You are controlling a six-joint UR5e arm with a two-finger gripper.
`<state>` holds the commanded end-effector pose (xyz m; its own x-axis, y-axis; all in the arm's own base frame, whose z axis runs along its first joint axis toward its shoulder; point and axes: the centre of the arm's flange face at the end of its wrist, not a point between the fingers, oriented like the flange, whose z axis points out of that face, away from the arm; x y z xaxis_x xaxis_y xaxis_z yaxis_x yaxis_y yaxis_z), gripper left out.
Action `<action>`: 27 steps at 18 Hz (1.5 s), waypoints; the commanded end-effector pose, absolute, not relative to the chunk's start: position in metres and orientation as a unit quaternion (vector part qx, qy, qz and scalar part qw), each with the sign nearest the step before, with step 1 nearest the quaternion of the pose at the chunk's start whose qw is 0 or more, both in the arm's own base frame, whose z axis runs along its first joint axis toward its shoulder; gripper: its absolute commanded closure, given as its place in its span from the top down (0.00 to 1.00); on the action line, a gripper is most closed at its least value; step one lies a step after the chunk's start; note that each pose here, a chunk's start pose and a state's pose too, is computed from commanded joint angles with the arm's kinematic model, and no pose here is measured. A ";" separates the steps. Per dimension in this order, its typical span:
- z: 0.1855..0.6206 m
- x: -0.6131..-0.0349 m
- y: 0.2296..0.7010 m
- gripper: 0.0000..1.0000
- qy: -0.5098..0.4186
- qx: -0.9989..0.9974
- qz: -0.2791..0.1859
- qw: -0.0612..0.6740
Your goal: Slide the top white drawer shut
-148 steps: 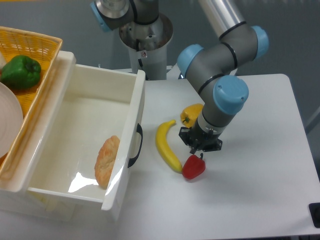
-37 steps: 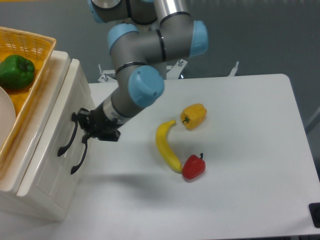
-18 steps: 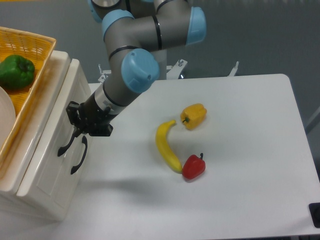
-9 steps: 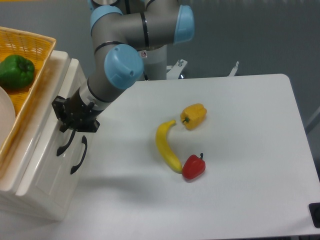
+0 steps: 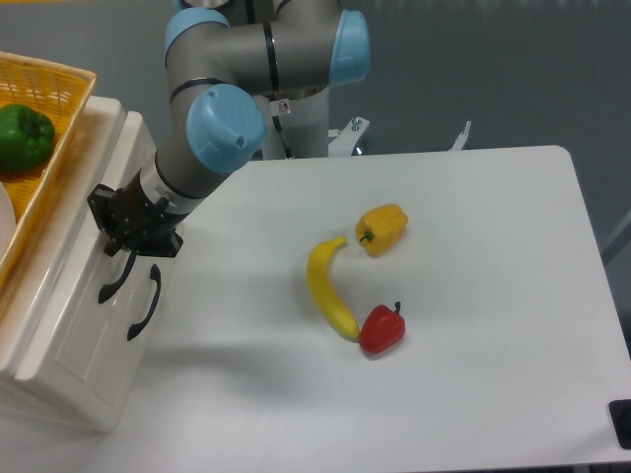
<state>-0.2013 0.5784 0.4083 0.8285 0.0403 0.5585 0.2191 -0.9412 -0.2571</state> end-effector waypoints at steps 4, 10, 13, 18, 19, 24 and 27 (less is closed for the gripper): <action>0.410 -0.278 0.546 0.13 -0.123 -0.949 -0.243 0.160; 0.436 -0.398 0.477 0.35 -0.208 -0.951 -0.156 0.170; 0.441 -0.443 0.449 0.46 -0.195 -0.953 -0.123 0.195; 0.392 -0.508 0.409 0.58 -0.144 -0.977 -0.065 0.141; 0.383 -0.518 0.402 0.65 -0.133 -0.981 -0.056 0.130; 0.366 -0.542 0.380 1.00 -0.055 -0.996 -0.010 0.072; 0.360 -0.551 0.376 1.00 -0.030 -0.999 0.018 0.024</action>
<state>-0.5507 0.3755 0.3604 0.9975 0.0615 -0.0338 0.0598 -0.9970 -0.0494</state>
